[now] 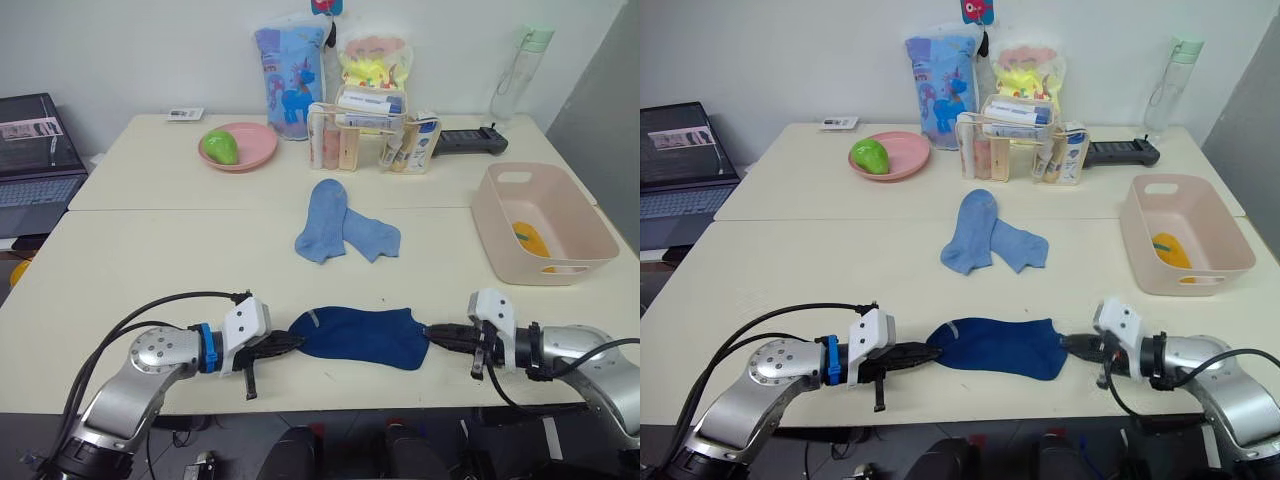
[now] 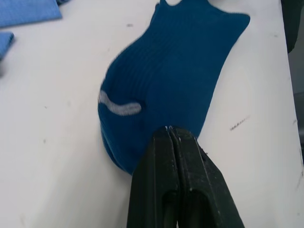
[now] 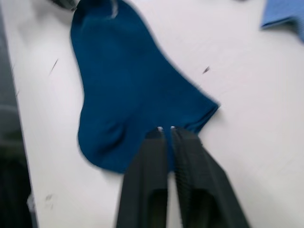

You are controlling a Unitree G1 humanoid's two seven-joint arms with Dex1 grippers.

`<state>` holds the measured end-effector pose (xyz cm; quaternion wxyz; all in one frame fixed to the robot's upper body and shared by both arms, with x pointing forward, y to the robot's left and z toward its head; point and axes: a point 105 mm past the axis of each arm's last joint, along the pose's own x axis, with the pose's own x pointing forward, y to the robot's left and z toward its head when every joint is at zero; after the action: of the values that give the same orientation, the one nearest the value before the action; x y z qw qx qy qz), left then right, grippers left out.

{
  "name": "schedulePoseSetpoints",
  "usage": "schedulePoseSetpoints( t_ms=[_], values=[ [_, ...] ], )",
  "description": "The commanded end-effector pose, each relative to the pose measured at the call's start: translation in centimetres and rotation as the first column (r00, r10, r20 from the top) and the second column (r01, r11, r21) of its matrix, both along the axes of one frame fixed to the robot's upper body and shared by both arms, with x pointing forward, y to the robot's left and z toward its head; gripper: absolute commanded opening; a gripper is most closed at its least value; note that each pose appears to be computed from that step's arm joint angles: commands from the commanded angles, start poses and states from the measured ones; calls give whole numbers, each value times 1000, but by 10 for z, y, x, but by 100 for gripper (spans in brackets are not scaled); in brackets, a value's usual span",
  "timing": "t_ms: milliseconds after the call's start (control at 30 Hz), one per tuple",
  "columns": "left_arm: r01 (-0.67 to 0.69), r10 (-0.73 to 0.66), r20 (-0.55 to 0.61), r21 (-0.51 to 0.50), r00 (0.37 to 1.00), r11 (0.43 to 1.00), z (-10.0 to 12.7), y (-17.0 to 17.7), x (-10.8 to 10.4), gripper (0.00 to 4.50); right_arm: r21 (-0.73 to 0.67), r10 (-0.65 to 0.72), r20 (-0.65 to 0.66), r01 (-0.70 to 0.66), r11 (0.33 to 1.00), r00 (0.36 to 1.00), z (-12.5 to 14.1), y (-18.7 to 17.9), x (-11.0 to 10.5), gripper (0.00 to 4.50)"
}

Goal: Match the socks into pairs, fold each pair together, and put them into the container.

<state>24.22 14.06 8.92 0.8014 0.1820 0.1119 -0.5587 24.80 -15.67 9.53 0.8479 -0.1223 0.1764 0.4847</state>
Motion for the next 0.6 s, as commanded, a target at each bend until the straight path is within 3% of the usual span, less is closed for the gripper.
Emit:
schedulePoseSetpoints(
  t_ms=[33,133,200,300,367,467,600],
  values=[
    [32,-30,91,-22,995,999,22,-5,2,0,25,-70,16,69,997,997,6,-5,10,169],
    [45,-41,113,-37,993,998,29,-10,2,55,11,-79,-19,79,997,997,-4,-5,11,276],
    [46,-39,124,-52,992,998,32,-13,2,117,14,-66,-46,67,998,997,-8,-3,9,347],
    [55,-47,137,-56,989,997,33,-16,1,209,-10,-56,-75,55,998,996,-18,0,8,349],
    [58,-50,133,-54,990,997,31,-16,0,209,-16,-53,-84,52,999,995,-24,2,8,349],
    [52,-44,134,-56,990,997,29,-16,0,213,3,-48,-89,48,999,995,-26,5,9,285],
    [34,-24,128,-79,991,996,30,-15,1,213,14,-52,-89,53,998,995,-25,5,9,142]
  ],
)
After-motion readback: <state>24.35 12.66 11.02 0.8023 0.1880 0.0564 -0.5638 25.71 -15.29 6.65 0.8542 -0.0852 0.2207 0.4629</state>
